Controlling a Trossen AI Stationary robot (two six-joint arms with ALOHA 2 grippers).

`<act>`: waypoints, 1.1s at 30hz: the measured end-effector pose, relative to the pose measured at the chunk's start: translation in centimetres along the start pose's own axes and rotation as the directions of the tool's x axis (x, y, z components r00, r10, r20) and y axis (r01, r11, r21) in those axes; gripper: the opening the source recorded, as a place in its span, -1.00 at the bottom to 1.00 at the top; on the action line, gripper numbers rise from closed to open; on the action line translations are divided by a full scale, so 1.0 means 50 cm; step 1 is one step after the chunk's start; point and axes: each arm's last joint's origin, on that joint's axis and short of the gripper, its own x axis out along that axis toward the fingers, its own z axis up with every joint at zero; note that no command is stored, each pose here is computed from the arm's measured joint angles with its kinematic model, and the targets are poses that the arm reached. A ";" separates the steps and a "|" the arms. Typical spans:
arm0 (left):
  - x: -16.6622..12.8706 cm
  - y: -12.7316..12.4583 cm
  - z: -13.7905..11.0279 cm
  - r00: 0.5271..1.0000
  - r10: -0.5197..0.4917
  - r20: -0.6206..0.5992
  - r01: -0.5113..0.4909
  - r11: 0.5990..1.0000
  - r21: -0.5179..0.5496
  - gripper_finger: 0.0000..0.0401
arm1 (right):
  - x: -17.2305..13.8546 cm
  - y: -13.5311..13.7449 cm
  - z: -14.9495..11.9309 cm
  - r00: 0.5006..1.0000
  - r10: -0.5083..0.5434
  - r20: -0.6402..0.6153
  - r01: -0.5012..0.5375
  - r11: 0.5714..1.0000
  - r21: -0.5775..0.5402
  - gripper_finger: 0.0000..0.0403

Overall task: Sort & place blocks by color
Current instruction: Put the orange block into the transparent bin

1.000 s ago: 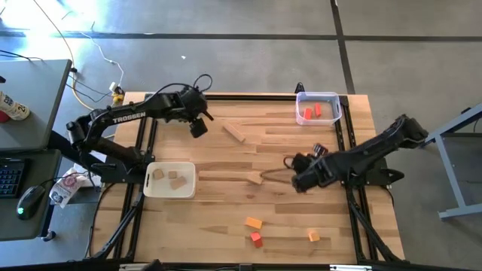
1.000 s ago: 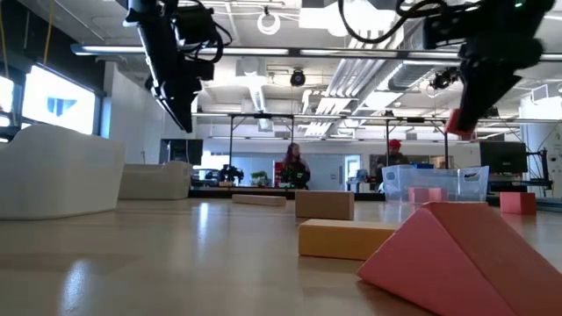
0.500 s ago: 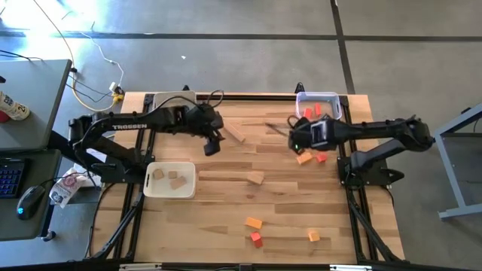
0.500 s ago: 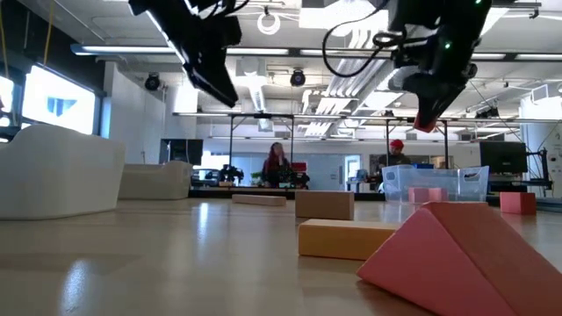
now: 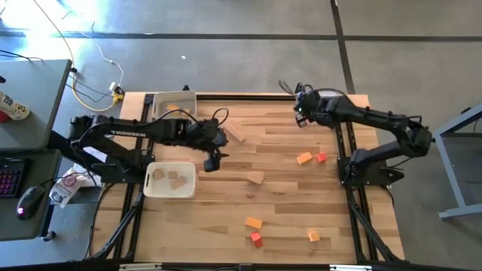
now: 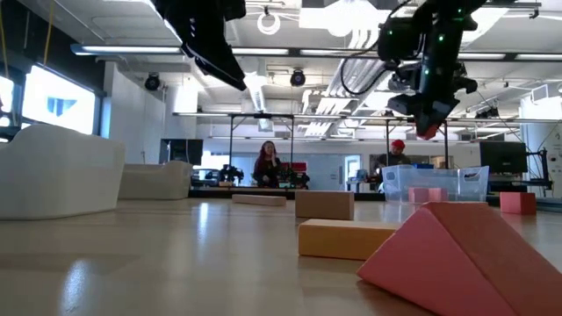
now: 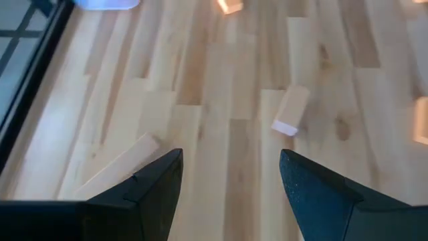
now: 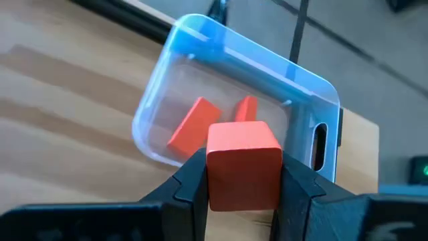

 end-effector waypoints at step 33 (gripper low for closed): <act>0.093 -0.180 0.001 0.985 -0.172 0.030 0.164 0.971 0.176 0.18 | 0.192 -0.010 0.042 0.963 0.072 -0.259 -0.089 0.995 -0.055 -0.17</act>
